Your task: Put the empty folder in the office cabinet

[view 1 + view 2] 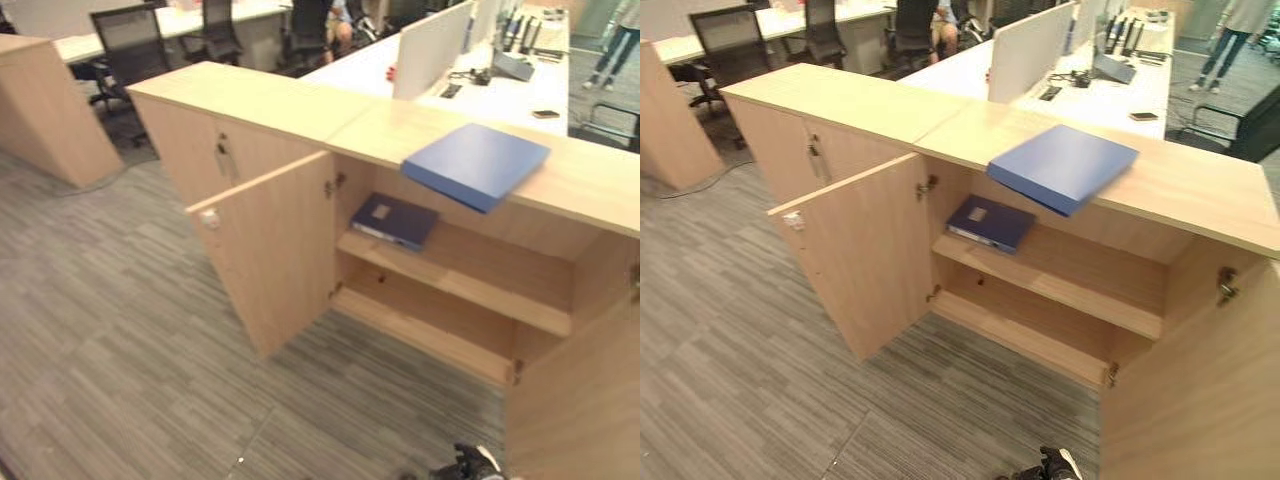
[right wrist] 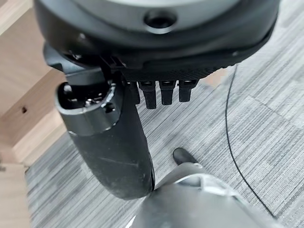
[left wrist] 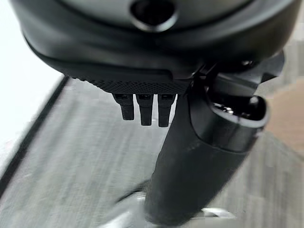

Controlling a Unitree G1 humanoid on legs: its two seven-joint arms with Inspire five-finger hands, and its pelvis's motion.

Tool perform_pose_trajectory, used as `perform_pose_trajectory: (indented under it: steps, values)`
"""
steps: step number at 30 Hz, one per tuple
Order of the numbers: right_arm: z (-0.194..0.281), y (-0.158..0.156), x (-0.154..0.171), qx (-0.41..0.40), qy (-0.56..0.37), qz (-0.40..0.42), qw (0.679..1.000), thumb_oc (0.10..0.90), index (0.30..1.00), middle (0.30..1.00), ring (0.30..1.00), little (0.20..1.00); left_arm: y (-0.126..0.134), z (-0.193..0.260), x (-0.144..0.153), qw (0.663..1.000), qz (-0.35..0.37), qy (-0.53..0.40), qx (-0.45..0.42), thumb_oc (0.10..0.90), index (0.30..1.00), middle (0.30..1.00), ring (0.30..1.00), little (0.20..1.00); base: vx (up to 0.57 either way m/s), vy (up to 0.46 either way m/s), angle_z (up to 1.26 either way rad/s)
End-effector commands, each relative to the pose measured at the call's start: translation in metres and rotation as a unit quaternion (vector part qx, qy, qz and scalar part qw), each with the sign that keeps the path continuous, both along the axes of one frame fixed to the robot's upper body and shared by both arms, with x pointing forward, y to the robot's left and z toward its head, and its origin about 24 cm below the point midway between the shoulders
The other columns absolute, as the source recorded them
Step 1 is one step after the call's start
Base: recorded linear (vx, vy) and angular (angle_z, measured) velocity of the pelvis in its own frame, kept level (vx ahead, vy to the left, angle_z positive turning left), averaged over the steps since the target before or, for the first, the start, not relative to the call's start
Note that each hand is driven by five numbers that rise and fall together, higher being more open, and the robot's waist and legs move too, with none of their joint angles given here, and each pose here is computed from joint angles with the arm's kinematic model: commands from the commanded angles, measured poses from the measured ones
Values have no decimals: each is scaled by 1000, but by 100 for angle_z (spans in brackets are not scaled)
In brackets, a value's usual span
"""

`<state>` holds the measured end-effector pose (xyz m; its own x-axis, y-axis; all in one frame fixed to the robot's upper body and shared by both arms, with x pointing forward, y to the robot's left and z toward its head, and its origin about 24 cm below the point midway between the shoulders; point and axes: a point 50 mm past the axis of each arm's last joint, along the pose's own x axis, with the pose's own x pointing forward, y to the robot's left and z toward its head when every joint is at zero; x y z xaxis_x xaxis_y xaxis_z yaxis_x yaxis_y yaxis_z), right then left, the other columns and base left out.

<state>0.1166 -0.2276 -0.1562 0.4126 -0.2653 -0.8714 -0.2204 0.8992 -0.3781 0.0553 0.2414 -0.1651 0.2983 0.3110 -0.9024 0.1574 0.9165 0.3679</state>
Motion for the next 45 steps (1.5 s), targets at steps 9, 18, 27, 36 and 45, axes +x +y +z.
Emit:
perform_pose_trajectory:
  steps: [9,18,27,36,45]
  values:
    - [0,-9,-6,-28,19,16,999,800,900,900,900,900,-25,14,73,991,-30,-123,-42,800,900,900,900,900,189,-232,-15]
    - [2,-13,-2,-34,14,27,999,800,900,900,900,900,-30,18,80,987,-30,-149,-56,800,900,900,900,900,113,-145,-28]
    - [3,-18,-4,-44,19,35,998,800,900,900,900,900,-35,28,95,977,-26,-199,-78,800,900,900,900,900,137,82,-24]
    - [-3,-18,-25,-41,60,35,997,800,900,900,900,900,-38,27,89,974,-7,-203,-104,800,900,900,900,900,214,197,-26]
    - [-4,-4,-14,-19,42,43,998,800,900,900,900,900,-29,24,83,976,33,-193,-98,800,900,900,900,900,130,232,-15]
